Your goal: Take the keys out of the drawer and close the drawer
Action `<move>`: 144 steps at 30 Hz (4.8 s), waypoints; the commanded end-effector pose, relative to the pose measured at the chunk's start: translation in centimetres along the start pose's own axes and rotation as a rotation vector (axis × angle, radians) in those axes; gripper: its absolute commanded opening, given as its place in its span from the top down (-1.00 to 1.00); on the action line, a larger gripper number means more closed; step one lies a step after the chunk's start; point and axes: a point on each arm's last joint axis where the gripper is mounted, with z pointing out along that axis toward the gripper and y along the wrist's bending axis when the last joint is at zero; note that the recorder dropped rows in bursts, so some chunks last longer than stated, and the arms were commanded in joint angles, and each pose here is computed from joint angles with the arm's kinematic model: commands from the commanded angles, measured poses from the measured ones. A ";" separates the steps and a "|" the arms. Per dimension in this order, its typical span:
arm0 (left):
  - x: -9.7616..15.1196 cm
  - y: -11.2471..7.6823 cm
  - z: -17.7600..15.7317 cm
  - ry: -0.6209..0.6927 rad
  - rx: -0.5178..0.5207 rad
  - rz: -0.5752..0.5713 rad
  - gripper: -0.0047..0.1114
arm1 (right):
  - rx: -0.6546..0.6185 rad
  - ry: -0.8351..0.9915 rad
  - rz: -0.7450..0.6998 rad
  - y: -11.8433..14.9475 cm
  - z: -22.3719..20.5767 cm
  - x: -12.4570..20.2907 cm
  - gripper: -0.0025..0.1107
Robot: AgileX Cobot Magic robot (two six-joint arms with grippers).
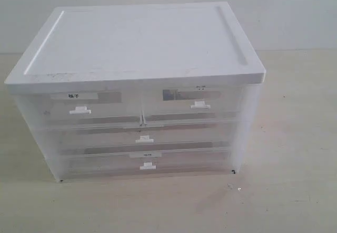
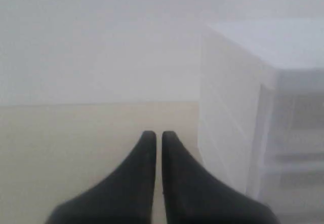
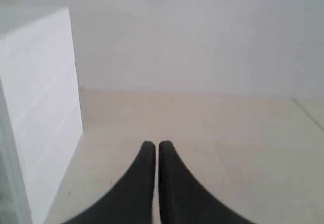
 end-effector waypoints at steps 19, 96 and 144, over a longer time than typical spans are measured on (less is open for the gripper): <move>-7.5 -3.2 -1.1 -0.447 0.474 -0.325 0.84 | -0.257 -0.574 0.359 1.2 -2.0 -7.3 0.96; 2.8 -5.4 12.7 0.102 0.635 -0.153 0.84 | -0.985 -0.090 -1.113 22.8 13.7 2.8 0.29; 2.8 -5.5 12.6 0.105 0.652 -0.145 0.84 | -0.756 -0.083 -1.100 22.6 15.9 5.1 0.96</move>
